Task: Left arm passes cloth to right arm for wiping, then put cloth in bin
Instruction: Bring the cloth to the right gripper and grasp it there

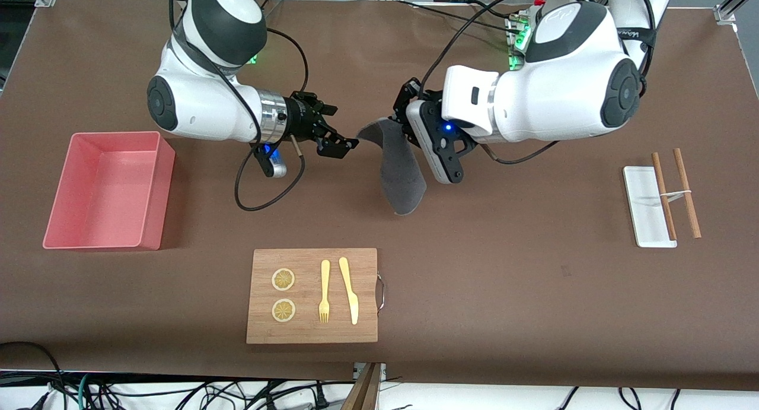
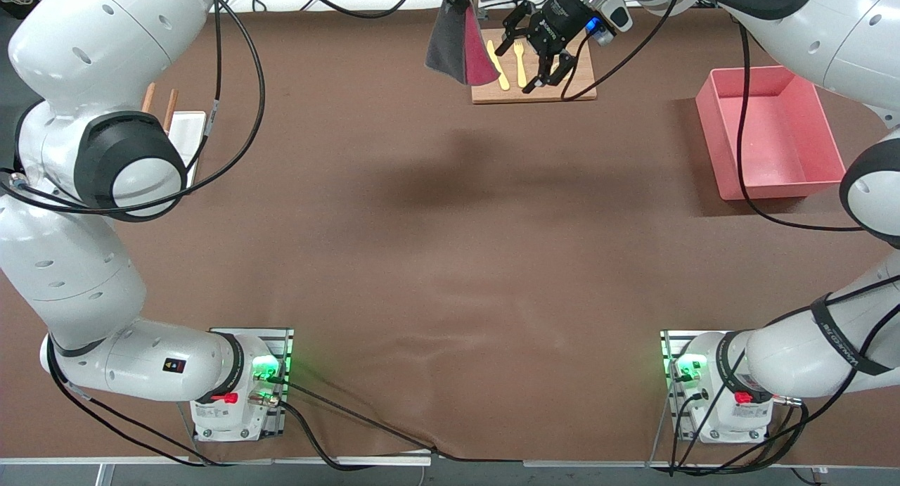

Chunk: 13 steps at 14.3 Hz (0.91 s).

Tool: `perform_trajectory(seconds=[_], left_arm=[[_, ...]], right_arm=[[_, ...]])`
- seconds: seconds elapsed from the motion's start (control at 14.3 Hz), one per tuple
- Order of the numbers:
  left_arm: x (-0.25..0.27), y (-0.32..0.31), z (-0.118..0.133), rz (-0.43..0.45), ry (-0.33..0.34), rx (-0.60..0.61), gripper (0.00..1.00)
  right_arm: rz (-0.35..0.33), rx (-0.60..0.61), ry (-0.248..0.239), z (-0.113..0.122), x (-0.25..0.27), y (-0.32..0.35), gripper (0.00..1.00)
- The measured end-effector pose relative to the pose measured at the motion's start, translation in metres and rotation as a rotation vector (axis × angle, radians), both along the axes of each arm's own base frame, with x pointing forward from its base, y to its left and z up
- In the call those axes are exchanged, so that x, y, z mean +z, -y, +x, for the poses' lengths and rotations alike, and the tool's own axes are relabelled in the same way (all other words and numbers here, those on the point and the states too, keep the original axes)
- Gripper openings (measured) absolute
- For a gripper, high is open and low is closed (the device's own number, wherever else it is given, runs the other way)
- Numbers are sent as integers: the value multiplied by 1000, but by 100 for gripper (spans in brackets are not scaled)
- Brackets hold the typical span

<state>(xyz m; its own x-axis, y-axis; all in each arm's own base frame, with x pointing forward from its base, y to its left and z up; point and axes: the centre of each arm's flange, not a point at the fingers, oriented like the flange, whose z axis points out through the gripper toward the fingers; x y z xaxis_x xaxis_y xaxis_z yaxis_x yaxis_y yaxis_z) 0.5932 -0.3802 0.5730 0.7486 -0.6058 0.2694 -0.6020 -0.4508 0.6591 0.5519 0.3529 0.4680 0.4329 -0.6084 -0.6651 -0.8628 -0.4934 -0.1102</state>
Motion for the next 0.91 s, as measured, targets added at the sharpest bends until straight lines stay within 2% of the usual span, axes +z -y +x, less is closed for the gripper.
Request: perform_trajectory(seconds=[0.28,0.63,0.7,0.91], left_arm=[[-2,10,-6,17,9,-17,3],[-2,8,-5,19,9,-15,3],[-2,8,-5,19,10,-14,3],[-2,8,-5,20,10,-13,3]], right_arm=[[8,-24,24,3,-1,-2,100],[12,-26,27,-10,-19,-22,100],[12,-29,29,-12,-24,-26,95],[10,-31,27,-15,-32,-29,61]])
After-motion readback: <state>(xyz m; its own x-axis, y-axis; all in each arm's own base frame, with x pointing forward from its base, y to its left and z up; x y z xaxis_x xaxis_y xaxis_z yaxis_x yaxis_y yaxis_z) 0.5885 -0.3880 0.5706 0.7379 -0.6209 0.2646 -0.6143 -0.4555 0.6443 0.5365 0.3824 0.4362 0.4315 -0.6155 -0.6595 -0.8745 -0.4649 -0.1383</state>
